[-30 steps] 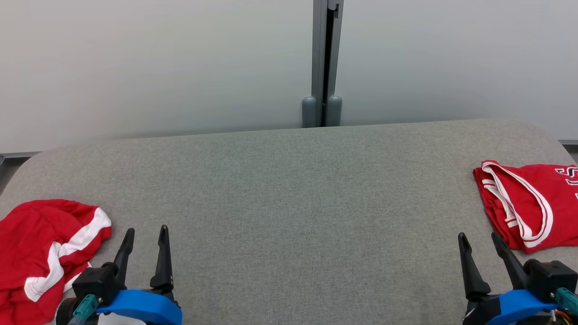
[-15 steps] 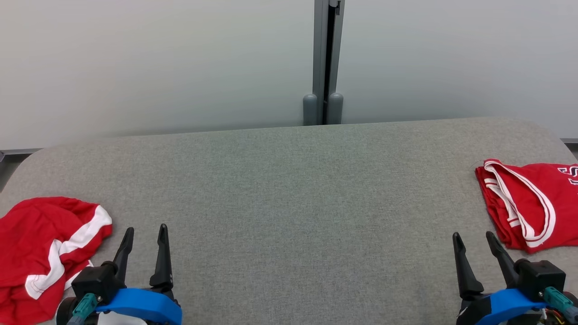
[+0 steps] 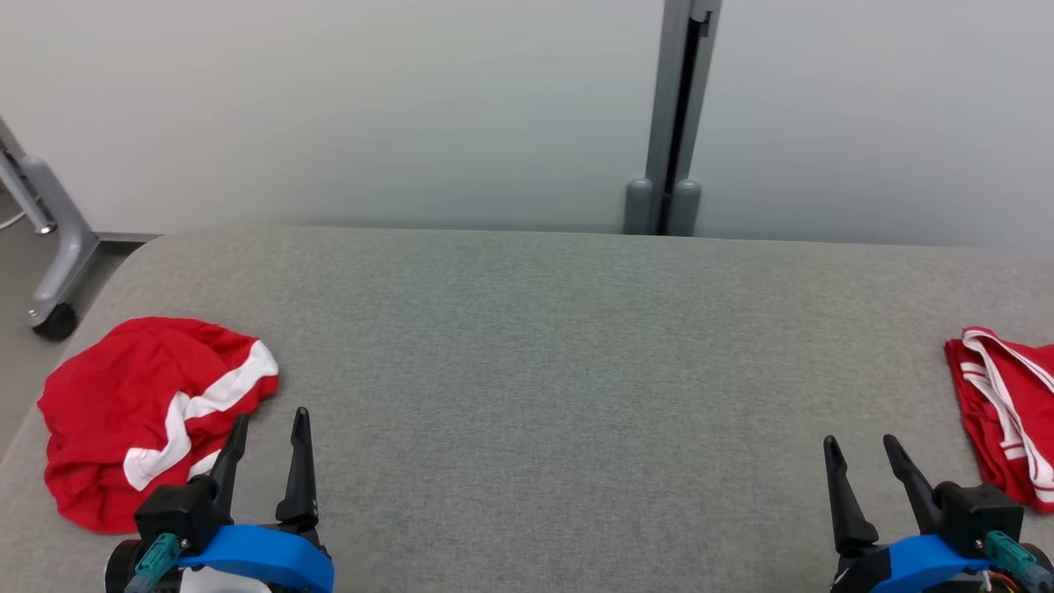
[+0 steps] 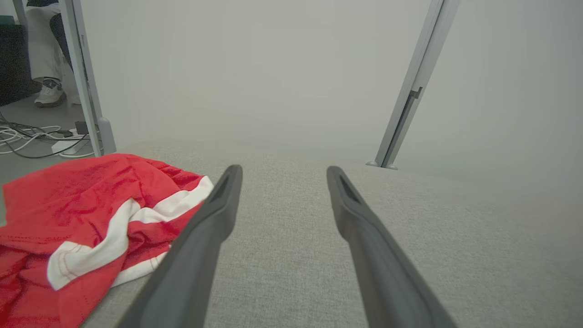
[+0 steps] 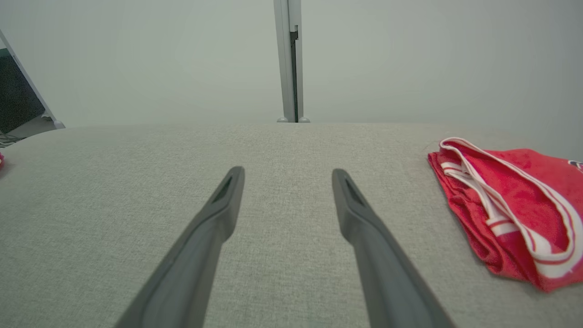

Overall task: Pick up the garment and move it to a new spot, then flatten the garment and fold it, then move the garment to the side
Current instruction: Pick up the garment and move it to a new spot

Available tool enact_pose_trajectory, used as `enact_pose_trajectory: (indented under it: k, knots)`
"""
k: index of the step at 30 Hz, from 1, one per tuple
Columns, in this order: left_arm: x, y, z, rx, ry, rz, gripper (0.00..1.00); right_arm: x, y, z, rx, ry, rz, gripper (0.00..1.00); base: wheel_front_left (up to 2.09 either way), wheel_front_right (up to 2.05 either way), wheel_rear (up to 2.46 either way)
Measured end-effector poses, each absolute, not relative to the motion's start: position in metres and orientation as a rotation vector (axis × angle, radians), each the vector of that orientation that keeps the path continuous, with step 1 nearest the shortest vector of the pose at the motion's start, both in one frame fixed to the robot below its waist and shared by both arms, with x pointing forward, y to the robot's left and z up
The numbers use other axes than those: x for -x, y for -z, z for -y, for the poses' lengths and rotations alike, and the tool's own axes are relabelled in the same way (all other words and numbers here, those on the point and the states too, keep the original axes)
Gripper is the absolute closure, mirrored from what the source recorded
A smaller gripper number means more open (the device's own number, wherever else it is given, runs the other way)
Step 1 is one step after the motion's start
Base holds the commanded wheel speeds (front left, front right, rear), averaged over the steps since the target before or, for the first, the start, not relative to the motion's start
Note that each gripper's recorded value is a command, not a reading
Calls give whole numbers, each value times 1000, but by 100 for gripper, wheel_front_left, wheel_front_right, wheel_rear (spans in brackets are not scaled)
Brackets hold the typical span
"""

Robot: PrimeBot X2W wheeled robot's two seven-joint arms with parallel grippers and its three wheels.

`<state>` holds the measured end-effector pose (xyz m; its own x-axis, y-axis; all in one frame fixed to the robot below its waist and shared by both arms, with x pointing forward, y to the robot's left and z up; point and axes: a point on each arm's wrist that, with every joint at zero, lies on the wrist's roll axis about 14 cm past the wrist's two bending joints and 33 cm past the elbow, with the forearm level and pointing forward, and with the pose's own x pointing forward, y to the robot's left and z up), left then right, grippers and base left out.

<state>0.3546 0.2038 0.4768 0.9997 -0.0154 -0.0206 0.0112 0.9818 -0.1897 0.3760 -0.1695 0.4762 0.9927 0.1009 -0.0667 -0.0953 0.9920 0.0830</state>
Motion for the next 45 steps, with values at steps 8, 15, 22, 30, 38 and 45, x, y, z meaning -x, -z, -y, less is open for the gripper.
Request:
enact_pose_trajectory:
  k: [8,15,22,30,38,45]
  knots:
    - [-329,-476,-239,190,-98,-11,0,-393,-474,123,-72,-232,-83,0,0,0,0]
    - [-304,-475,-266,189,-193,-4,0,-404,-473,83,-68,-339,-88,0,0,0,0]
    - [-288,-476,-280,180,-245,3,0,-410,-469,52,-73,-418,-101,0,0,0,0]
    - [-273,-476,-297,176,-305,4,0,-413,-466,35,-71,-460,-113,0,0,0,0]
    - [-262,-476,-308,179,-348,9,0,-413,-466,24,-71,-489,-114,0,0,0,0]
    - [-258,-478,-314,180,-373,16,0,-414,-464,19,-74,-502,-120,0,0,0,0]
